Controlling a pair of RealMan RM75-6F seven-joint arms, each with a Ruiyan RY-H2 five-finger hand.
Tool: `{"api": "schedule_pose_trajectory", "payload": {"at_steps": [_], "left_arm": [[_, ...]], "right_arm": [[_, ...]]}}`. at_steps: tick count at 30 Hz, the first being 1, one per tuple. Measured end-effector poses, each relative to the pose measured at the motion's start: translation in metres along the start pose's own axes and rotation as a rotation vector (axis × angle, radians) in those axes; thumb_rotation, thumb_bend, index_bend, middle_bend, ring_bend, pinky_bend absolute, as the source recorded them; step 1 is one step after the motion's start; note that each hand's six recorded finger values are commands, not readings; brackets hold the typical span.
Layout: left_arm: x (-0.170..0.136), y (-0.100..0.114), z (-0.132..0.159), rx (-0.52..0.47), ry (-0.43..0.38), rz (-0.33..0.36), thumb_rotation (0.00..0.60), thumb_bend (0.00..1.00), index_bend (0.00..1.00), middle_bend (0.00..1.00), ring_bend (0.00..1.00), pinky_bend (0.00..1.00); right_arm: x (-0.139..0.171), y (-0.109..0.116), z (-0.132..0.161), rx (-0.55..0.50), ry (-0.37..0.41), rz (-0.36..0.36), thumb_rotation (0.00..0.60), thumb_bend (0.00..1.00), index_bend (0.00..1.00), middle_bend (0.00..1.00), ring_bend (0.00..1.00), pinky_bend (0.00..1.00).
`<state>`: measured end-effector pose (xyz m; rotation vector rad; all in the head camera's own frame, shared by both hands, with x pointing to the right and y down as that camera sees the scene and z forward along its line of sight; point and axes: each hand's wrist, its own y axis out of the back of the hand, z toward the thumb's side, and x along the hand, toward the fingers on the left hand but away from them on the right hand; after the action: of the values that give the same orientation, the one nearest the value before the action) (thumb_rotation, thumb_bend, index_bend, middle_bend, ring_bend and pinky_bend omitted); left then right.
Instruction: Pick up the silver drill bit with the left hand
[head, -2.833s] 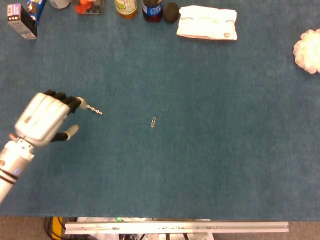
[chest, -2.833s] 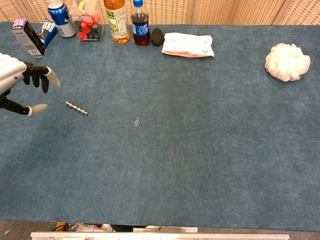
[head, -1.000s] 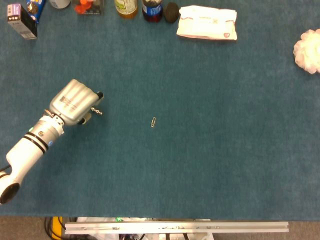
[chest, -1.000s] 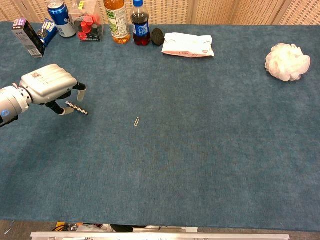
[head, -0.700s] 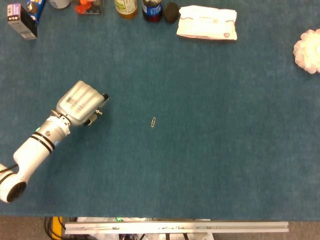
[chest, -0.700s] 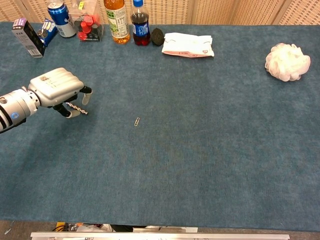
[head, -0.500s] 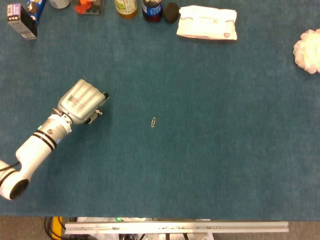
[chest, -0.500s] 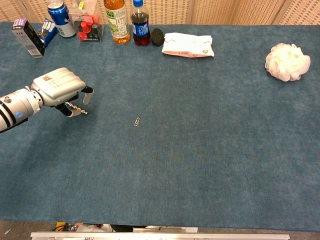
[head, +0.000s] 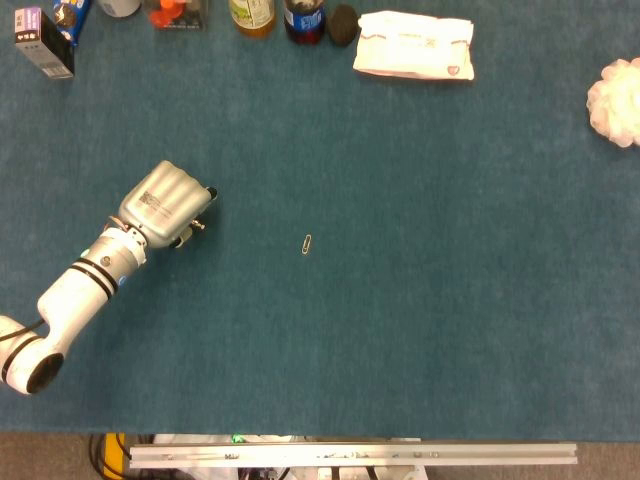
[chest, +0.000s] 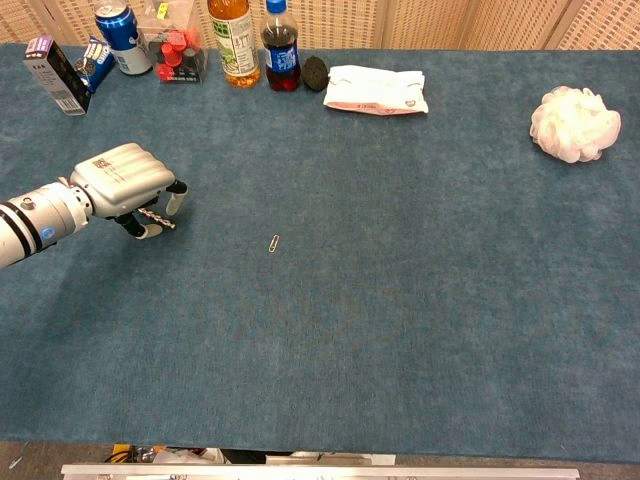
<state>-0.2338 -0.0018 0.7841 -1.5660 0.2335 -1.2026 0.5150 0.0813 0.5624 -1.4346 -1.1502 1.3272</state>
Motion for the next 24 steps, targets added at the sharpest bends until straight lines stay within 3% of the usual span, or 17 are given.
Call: {"api": "schedule_pose_trajectory", "payload": {"at_steps": [24], "left_arm": [[0.0027,-0.0038,0.0001,0.017,0.02,-0.033,0.6,0.29,0.51,0.97,0.94,0.93]], "right_arm": [[0.007,0.0026,-0.005,-0.005,-0.015,-0.009,0.6,0.29,0.39,0.38,0.36,0.48]]}}
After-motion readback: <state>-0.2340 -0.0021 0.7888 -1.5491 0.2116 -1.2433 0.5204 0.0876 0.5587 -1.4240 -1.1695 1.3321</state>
